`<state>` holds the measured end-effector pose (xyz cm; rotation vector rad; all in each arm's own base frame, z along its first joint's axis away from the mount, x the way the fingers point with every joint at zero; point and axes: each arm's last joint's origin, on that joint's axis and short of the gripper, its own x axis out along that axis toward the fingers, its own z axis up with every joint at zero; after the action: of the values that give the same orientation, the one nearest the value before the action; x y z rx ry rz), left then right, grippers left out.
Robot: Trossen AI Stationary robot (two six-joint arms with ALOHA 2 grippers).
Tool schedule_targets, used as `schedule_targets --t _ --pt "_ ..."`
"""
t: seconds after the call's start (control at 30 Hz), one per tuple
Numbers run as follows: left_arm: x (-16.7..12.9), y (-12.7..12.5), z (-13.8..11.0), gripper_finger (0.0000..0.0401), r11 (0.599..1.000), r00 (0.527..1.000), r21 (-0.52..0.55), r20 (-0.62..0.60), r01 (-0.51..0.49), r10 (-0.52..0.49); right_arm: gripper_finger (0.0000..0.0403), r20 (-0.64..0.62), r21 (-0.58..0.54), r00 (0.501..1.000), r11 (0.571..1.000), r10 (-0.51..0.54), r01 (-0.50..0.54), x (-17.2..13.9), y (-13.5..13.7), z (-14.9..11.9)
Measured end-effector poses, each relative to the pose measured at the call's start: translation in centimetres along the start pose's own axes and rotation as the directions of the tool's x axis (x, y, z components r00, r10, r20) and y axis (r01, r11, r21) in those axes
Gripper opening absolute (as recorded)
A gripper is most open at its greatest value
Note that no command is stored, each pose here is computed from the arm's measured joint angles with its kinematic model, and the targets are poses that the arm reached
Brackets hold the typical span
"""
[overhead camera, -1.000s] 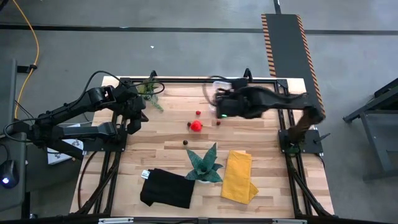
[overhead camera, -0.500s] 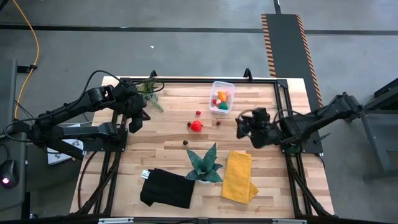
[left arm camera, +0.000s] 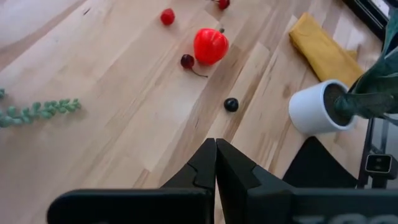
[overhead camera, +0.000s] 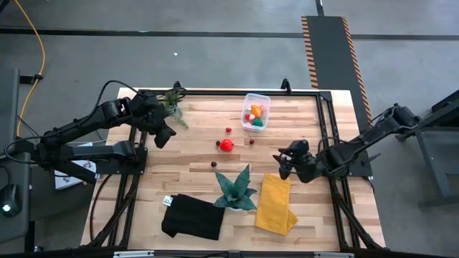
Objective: Pick and placing Produce into tupperware
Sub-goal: Put the right red cherry into the transparent container
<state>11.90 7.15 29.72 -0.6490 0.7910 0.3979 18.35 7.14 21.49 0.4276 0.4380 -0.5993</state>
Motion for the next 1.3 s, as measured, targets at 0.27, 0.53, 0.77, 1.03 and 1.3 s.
schedule_targets --t 0.27,0.53,0.77,1.03,1.3 --pt "0.0 0.1 0.0 0.0001 0.999 0.999 -0.004 0.009 -0.035 0.035 0.0167 0.105 -0.005 0.994 1.0 -0.003 0.004 1.4 -1.3 -1.9" --pt "0.0 0.2 0.0 0.0001 0.998 0.998 0.025 0.015 -0.056 0.055 0.0167 0.17 -0.161 0.985 0.986 -0.024 0.051 3.6 -2.4 -3.0" --pt "0.0 0.2 0.0 0.0001 0.998 0.998 0.03 0.017 -0.062 0.062 0.0167 0.165 -0.189 0.975 0.966 -0.146 0.177 6.6 -3.0 -3.9" --pt "0.0 0.2 -0.1 0.0001 0.996 0.997 0.037 0.009 -0.075 0.075 0.0167 0.193 -0.157 0.963 0.963 -0.189 0.22 9.8 -2.8 -5.7" --pt "0.0 0.3 -0.1 0.0001 0.995 0.997 0.061 0.003 -0.082 0.082 0.0167 0.23 -0.152 0.959 0.967 -0.165 0.203 11.8 -2.4 -7.4"
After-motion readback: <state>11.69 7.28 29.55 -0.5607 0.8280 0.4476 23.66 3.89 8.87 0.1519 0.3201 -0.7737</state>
